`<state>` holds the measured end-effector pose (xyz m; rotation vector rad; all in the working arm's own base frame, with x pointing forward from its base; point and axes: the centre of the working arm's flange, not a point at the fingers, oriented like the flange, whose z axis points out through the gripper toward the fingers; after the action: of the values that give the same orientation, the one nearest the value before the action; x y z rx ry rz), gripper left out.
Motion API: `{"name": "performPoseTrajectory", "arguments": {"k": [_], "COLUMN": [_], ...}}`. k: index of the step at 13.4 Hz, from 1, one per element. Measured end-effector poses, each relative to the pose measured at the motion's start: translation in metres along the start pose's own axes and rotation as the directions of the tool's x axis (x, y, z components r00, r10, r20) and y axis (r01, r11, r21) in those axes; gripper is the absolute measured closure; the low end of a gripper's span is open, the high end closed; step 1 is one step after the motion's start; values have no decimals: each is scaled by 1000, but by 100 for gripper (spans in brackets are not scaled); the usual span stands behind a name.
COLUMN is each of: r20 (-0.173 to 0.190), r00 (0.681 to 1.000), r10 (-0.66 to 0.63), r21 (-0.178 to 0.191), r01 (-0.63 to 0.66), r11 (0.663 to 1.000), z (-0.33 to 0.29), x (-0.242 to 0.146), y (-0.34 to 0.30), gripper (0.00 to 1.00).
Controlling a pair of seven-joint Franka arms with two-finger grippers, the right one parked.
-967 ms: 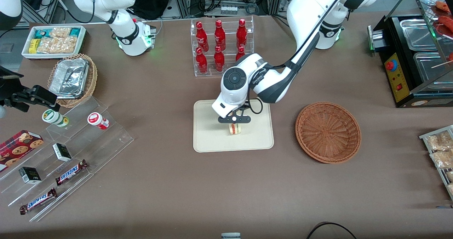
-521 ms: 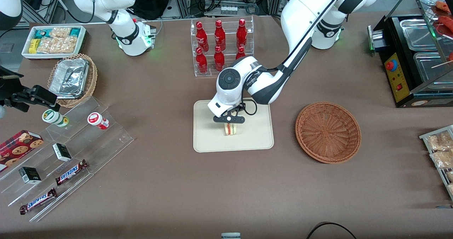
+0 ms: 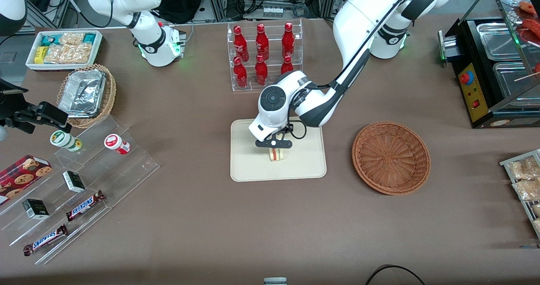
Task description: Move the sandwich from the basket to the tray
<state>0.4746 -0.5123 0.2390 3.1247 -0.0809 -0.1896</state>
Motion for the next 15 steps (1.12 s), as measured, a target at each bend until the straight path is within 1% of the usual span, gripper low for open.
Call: {"name": "performPoseTrajectory", "arguments": {"k": [1, 3, 7, 9, 12, 14, 15], "r20": [1, 0, -22, -33, -72, -98, -101], "r00": [1000, 1000, 1000, 999, 996, 988, 982], "r10": [0, 0, -3, -11, -57, -121, -159], "r21": [1, 0, -14, -2, 18, 17, 16], "r01": [0, 0, 3, 11, 59, 123, 162], "r11": [1000, 1000, 1000, 1000, 998, 992, 987], "z": [1, 0, -21, -55, -139, -203, -233], "x": [0, 0, 4, 5, 9, 14, 15], "y": [0, 0, 3, -2, -34, -76, -100], "gripper": [81, 63, 21, 1, 0, 0, 0]}}
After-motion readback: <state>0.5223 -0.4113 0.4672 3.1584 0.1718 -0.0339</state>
